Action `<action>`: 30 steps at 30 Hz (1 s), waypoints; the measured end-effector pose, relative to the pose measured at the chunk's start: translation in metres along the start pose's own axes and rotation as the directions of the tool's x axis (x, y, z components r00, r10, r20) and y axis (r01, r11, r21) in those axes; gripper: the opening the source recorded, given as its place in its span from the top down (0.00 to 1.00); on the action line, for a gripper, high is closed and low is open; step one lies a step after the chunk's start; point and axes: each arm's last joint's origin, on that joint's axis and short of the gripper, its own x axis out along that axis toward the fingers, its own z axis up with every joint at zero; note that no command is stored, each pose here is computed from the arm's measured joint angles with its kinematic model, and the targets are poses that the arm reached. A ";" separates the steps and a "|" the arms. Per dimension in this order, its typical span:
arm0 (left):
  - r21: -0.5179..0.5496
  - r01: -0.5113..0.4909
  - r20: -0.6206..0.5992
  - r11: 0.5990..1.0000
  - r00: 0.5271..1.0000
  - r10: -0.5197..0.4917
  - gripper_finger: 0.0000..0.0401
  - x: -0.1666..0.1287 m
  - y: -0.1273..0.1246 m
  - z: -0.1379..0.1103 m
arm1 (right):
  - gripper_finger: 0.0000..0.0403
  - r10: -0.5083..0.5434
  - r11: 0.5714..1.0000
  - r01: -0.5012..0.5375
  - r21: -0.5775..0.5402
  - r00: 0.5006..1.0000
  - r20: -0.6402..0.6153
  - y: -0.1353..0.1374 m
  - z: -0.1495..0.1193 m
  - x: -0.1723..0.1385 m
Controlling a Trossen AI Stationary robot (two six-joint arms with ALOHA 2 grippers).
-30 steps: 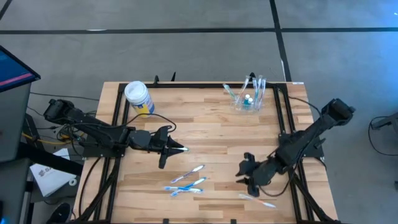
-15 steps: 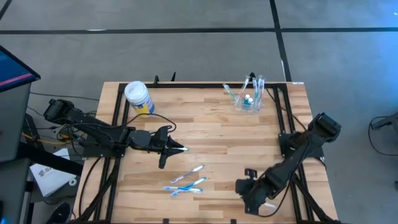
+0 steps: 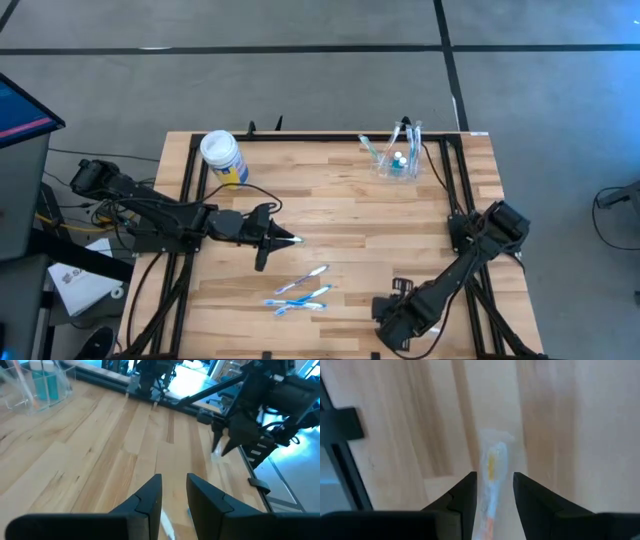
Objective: Pick & Place toothbrushing station
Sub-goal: Put the orange toothbrush into the right transparent organizer
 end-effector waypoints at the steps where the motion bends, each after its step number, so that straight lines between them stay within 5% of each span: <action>1: -0.002 0.002 0.006 1.000 1.000 -0.002 0.79 0.000 0.000 0.001 | 0.71 -0.004 1.000 0.004 0.000 1.000 -0.004 0.000 0.000 0.000; 30: -0.007 0.008 0.019 1.000 1.000 -0.008 0.79 0.000 -0.001 0.002 | 0.71 0.005 0.999 -0.006 0.039 1.000 0.017 0.005 0.002 0.011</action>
